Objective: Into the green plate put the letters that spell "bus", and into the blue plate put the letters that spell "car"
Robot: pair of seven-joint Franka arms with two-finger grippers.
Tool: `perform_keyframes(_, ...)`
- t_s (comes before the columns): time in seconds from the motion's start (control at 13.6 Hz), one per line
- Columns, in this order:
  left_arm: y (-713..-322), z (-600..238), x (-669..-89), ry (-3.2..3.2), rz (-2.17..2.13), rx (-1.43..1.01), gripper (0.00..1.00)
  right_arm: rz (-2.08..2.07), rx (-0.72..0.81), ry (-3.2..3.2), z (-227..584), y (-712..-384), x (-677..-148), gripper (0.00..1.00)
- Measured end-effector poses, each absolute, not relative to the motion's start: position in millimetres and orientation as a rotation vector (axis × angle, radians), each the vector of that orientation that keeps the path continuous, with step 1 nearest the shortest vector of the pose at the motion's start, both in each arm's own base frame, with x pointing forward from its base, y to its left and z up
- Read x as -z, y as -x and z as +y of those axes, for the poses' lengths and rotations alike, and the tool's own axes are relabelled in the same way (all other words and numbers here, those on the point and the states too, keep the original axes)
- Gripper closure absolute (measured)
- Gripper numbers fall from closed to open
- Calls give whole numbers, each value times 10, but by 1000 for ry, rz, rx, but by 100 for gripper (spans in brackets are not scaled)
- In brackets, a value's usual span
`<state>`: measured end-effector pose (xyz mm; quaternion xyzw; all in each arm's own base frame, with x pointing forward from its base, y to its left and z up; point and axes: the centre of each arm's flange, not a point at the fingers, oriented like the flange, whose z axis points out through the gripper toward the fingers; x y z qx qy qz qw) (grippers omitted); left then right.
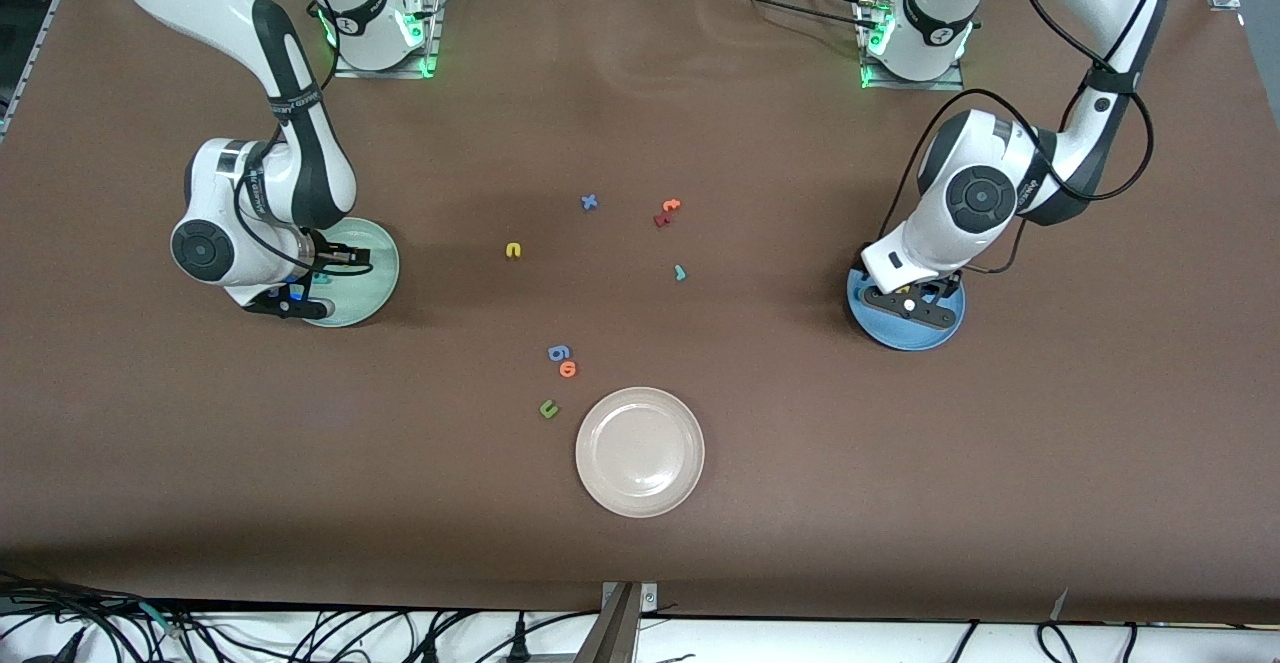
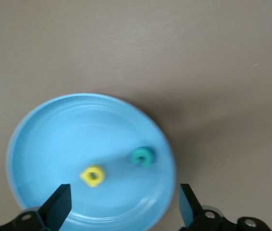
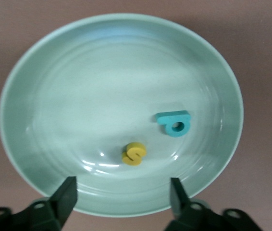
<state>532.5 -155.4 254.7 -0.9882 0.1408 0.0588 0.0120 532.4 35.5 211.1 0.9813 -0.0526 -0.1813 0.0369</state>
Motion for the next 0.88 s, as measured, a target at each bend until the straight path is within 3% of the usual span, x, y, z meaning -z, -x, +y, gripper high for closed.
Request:
perform_keyframes(0.07,-5278,-1758,-2541,3119,381,-196,0,-178,550,-3017,430,-5329,-2175,2)
perform_keyframes(0.44,-4861,-3286,-2489,3156,23,-199,0,-290,506,-3031,1148,-5261,-2423,2)
perform_keyframes(0.88,-4829,-4134,-2131,3175,-261,-219,0,-150,414,-3093,2465,-4912,-2429,3)
